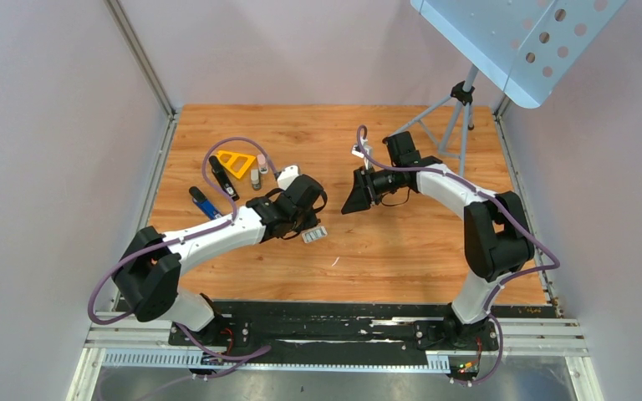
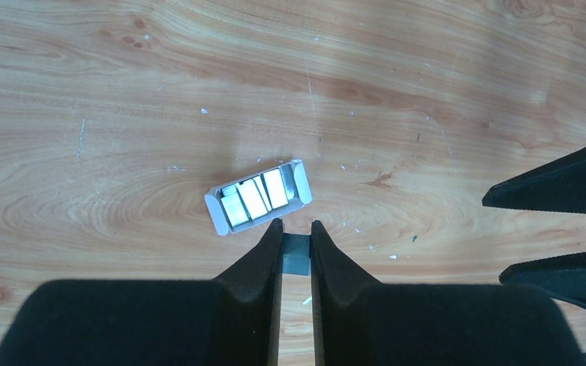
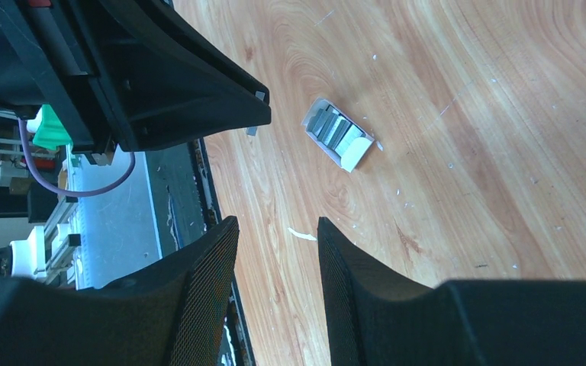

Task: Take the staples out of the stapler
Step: Place the staple in the staple box.

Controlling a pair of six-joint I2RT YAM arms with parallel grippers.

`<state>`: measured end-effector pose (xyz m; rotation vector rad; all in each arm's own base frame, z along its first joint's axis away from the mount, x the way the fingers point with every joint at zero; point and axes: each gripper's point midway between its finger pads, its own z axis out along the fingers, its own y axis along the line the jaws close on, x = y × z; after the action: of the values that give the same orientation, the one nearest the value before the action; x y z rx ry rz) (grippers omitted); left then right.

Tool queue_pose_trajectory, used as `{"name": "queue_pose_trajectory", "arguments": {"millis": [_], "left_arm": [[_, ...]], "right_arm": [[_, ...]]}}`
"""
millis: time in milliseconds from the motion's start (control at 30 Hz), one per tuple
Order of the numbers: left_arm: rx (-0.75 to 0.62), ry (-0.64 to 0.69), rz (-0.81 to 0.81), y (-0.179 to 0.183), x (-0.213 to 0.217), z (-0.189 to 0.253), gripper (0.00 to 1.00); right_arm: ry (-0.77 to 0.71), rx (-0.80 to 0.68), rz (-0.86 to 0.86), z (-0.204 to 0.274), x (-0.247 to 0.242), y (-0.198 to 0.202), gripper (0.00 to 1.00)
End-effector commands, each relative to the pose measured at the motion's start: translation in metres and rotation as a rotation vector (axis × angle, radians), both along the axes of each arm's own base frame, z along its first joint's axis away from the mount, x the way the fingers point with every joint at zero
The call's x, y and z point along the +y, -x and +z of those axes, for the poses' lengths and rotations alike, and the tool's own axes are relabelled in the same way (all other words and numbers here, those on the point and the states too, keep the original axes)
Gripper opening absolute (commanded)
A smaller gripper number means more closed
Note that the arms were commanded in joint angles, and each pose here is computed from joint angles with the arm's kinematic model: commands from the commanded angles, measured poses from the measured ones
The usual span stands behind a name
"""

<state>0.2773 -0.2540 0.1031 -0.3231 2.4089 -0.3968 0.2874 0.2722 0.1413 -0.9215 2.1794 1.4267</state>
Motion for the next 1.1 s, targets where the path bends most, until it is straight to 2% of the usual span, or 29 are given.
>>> {"name": "queue_pose_trajectory", "arguments": {"millis": [0,567,1067], "left_arm": [[-0.029,0.017,0.051,-0.003,0.0,0.003,0.01],[0.042,-0.07,0.12,0.0,0.001,-0.03,0.01],[0.087,-0.095,0.111,-0.001,-0.006,-0.044,0.02]], "right_arm": [[0.006,-0.032,-0.001,0.005,-0.006,0.0,0.47],[0.011,-0.026,0.005,-0.002,-0.006,0.0,0.47],[0.01,-0.016,0.006,-0.005,-0.006,0.0,0.47]]}}
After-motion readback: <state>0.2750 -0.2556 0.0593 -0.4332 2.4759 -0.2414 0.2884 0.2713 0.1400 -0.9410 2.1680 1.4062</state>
